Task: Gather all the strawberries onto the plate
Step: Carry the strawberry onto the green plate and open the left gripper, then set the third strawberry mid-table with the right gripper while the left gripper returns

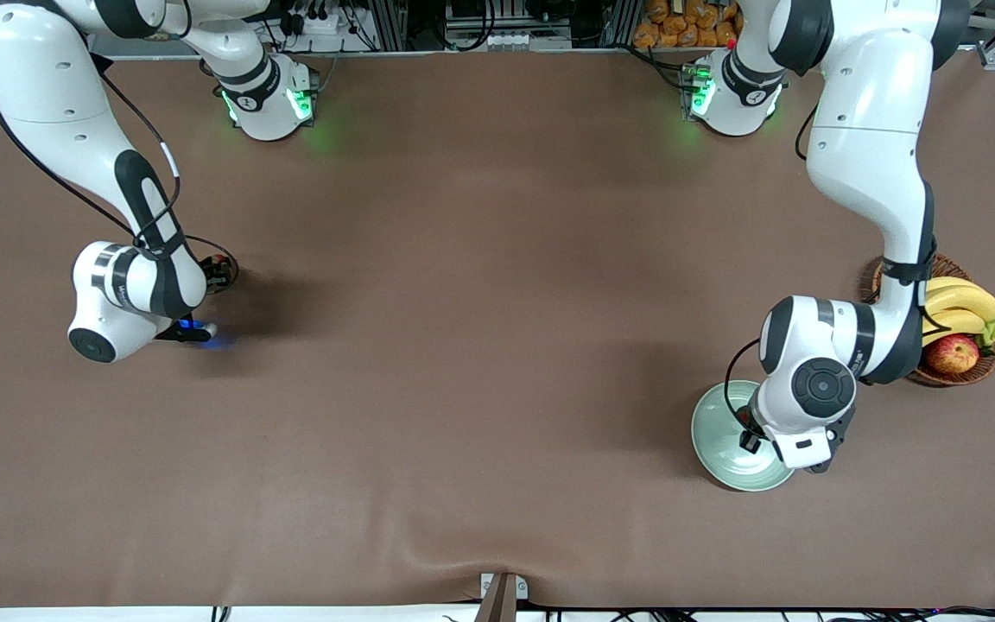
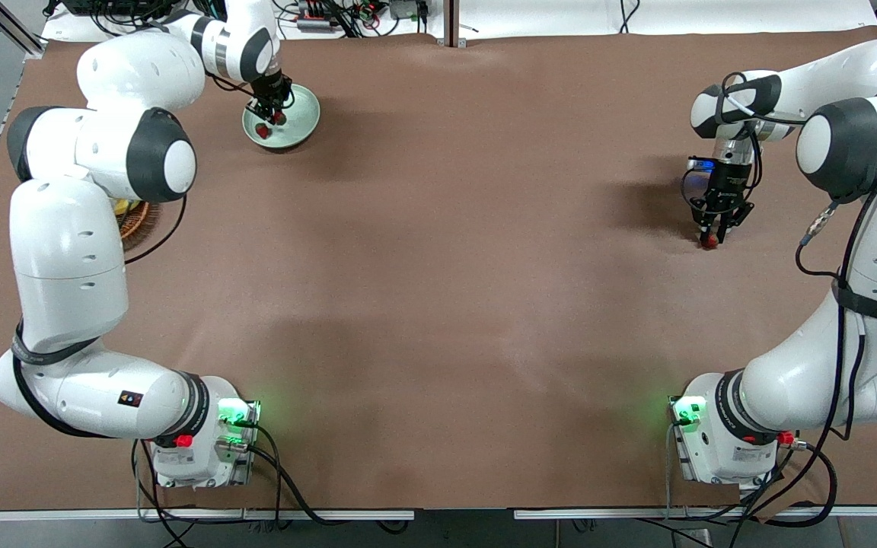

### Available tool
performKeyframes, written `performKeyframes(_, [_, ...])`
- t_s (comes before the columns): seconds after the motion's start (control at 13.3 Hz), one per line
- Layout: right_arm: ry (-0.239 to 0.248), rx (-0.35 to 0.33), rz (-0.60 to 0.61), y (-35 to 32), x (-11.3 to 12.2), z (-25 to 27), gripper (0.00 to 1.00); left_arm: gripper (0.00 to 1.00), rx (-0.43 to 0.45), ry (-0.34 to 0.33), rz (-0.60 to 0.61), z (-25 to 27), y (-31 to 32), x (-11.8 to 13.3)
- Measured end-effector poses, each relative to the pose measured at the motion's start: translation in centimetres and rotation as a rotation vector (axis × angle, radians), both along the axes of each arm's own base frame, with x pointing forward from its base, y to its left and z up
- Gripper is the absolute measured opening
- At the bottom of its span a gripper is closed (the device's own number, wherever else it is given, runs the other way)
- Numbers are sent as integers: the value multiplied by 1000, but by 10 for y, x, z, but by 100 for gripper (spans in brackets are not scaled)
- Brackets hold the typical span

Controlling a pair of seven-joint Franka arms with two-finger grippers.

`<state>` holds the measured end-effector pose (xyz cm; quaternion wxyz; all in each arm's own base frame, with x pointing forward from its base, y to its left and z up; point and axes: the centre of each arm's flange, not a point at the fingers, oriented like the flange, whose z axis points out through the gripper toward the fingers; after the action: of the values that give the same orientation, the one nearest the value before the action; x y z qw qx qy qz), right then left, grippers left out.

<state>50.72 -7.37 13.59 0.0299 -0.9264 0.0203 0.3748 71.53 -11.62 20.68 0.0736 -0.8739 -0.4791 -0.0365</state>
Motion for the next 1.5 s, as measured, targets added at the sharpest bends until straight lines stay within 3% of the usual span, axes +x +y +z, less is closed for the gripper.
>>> performKeyframes(0.15, [-56, -4, 11, 2, 21, 15, 34, 39, -2, -7, -2, 2, 7, 3])
performKeyframes(0.38, [-180, -3, 63, 26, 74, 63, 34, 69, -7, -34, -16, 18, 14, 10])
performKeyframes(0.6, [-301, 10, 176, 109, 116, 115, 34, 99, -15, -81, -52, 56, 21, 18])
performKeyframes(0.83, [-344, 15, 150, 211, 117, 131, 34, 100, -20, -122, -70, 96, 36, 21])
performKeyframes(0.98, [-363, 66, 130, 253, 114, 137, 34, 100, -19, -120, -76, 110, 40, 20])
performKeyframes(1.2, [-431, 161, 98, 298, 114, 134, 34, 100, -21, -119, -79, 112, 39, 19])
performKeyframes(1.5, [-420, 298, 0, 355, 101, 115, 34, 100, -25, -116, -86, 110, 33, 18])
